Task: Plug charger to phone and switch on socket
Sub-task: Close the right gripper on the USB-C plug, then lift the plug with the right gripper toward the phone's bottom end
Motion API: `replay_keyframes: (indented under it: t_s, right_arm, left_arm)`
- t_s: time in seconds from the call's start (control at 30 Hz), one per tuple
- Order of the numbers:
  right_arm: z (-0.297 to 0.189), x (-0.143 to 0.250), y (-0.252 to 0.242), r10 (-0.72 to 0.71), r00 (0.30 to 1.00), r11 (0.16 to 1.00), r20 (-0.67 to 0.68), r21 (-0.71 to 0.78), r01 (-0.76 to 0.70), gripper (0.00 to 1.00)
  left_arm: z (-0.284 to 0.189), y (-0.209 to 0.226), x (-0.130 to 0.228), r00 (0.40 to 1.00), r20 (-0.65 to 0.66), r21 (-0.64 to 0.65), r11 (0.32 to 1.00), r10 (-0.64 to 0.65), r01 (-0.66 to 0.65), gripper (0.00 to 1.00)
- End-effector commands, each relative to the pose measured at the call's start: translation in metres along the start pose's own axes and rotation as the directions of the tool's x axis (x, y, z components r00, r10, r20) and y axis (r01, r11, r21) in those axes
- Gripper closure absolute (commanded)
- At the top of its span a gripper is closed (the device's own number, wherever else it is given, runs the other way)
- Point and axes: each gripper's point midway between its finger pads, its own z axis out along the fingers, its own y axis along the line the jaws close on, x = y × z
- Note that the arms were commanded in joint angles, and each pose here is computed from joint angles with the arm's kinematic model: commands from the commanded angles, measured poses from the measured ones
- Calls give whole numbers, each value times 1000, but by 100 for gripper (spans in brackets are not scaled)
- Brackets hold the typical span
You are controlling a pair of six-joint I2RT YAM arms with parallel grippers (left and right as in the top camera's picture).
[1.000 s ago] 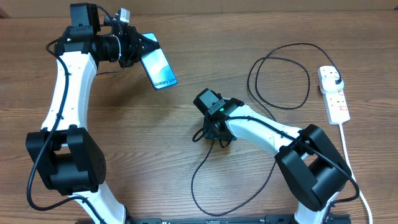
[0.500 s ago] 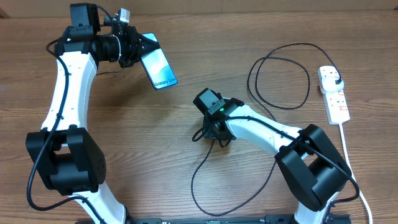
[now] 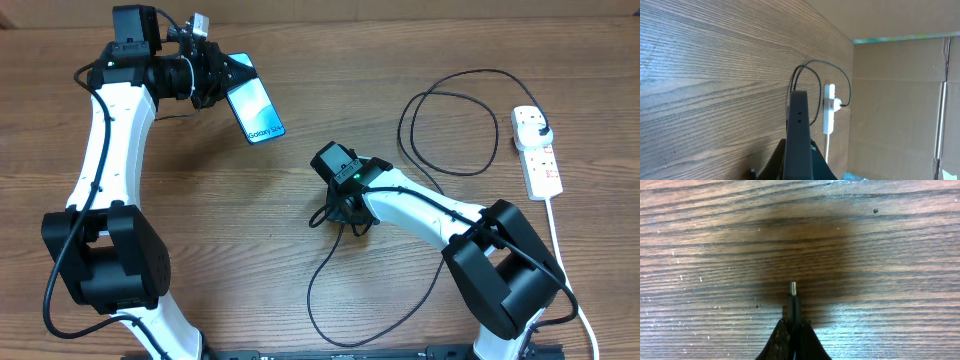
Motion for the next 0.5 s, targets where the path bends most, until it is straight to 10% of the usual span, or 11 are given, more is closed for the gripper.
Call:
replay_keyframes:
  t_s: [0.0,0.47]
  right_arm:
    - [-2,-8,5,3,1000,1000,24,-5,-3,96]
    - [-45,-32,22,39,999,987,-14,-154,-41,96]
  left_arm:
    - [-3,-15,3,1000,-13,46,999,14,-13,96]
    - [-4,-21,-7,1000,20,67,998,11,-12,96]
